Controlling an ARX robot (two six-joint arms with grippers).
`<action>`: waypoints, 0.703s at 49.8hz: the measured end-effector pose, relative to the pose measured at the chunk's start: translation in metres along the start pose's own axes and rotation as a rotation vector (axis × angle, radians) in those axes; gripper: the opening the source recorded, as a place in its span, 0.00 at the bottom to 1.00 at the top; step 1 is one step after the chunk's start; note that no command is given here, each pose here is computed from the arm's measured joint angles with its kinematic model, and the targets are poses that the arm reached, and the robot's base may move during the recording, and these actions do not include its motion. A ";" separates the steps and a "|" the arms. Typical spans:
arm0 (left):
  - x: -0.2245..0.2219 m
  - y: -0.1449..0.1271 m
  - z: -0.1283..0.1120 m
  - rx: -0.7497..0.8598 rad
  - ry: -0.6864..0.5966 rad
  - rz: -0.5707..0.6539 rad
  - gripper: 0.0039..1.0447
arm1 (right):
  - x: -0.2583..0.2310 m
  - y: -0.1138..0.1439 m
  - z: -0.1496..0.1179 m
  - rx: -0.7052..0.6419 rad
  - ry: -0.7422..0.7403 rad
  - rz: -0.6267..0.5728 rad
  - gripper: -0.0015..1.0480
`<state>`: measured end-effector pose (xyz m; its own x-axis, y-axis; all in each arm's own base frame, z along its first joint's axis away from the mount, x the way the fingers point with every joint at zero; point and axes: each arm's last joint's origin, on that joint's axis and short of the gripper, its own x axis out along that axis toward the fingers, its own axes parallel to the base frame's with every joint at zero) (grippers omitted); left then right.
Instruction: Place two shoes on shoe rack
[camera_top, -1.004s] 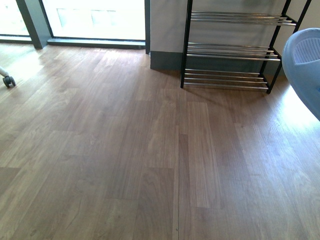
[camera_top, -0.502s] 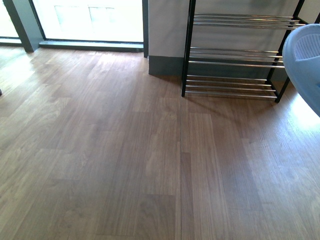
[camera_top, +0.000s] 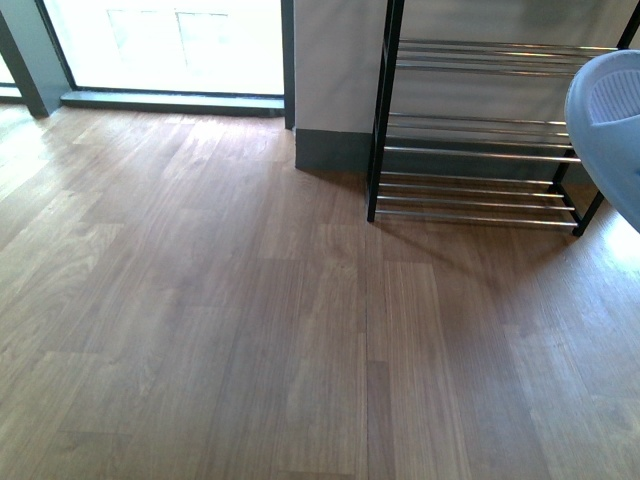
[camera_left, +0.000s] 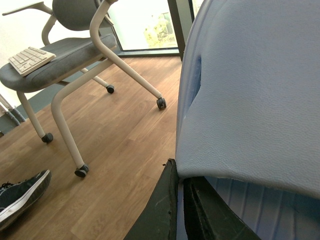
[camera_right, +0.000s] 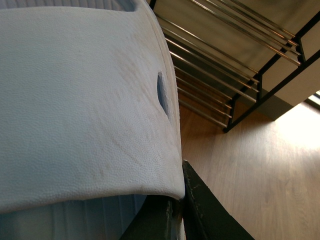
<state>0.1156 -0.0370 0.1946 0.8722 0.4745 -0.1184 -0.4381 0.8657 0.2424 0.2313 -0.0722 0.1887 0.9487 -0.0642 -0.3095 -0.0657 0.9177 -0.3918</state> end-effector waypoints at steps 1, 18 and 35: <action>0.000 0.000 0.000 0.000 0.000 0.000 0.01 | 0.000 0.000 0.000 0.000 0.000 0.000 0.02; 0.000 0.000 0.000 0.000 0.000 0.002 0.01 | 0.000 0.000 0.000 0.000 -0.001 0.001 0.02; 0.000 0.000 0.000 0.000 0.000 0.003 0.01 | 0.000 0.001 0.000 -0.001 -0.001 0.003 0.02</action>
<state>0.1156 -0.0369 0.1946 0.8710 0.4769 -0.1181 -0.4403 0.8644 0.2429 0.2316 -0.0714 0.1886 0.9489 -0.0606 -0.3098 -0.0693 0.9175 -0.3916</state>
